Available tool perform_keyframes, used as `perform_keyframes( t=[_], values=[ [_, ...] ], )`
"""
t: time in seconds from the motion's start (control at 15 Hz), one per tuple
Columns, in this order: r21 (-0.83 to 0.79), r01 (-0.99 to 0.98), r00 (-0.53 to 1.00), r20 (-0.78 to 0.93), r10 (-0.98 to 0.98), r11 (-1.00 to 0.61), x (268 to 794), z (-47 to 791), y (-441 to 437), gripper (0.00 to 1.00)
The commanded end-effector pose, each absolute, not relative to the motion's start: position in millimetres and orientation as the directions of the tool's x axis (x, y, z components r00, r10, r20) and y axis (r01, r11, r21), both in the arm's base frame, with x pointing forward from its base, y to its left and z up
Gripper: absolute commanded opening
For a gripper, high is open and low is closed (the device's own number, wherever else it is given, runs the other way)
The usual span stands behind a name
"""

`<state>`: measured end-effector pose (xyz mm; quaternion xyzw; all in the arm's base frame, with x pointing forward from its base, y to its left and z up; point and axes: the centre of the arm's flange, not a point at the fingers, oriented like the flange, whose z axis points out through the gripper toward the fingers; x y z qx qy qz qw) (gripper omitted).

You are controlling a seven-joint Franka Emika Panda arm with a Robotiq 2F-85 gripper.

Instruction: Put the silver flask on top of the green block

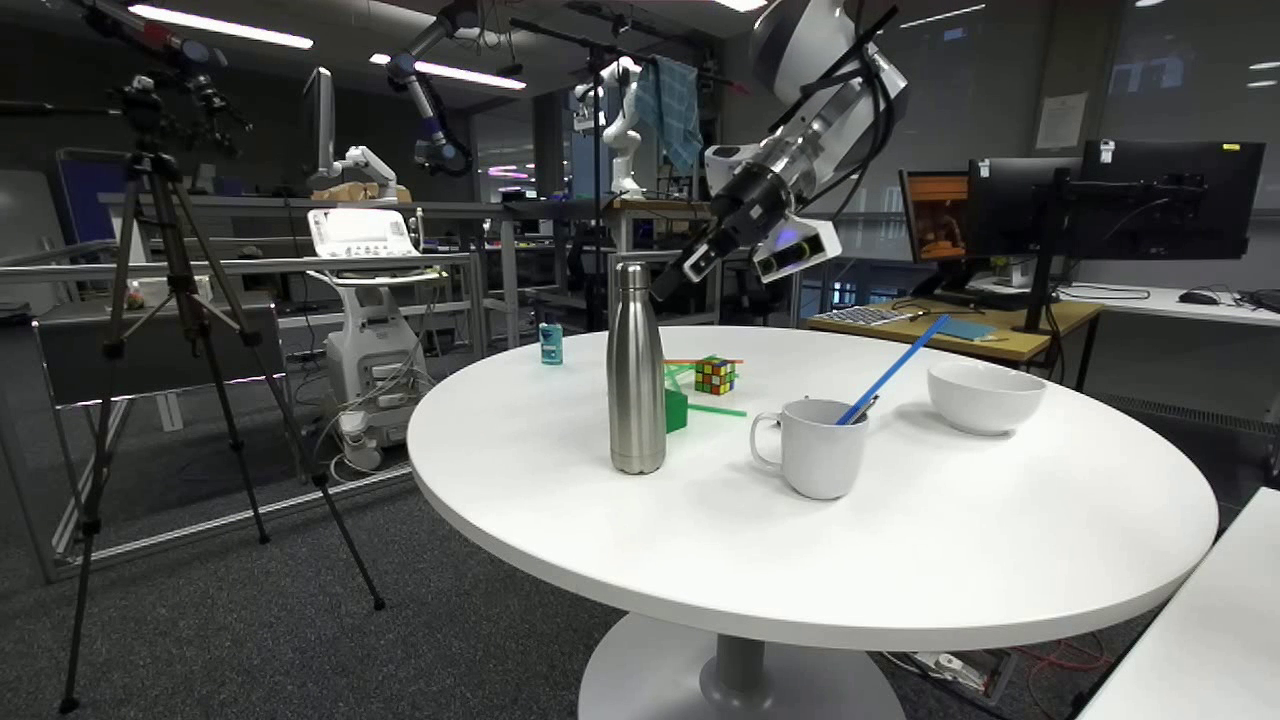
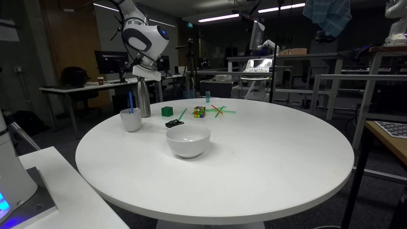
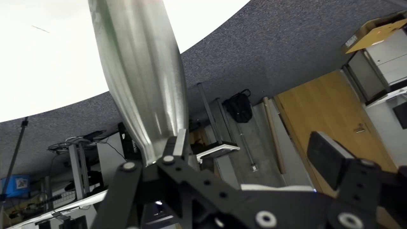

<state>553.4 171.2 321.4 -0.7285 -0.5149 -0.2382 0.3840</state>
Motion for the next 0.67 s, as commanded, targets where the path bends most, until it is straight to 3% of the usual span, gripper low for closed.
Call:
perform_keyframes(
  t=[0.0,0.2,0.6],
  values=[
    [-0.307,0.945,0.317,0.781,0.538,-0.111,564.4,317.3,169.2,1.0],
    [-0.313,0.944,0.32,0.778,0.54,-0.109,564.6,314.4,169.8,1.0],
    [-0.26,0.927,0.369,0.759,0.536,-0.271,577.0,314.2,160.4,1.0]
  ],
)
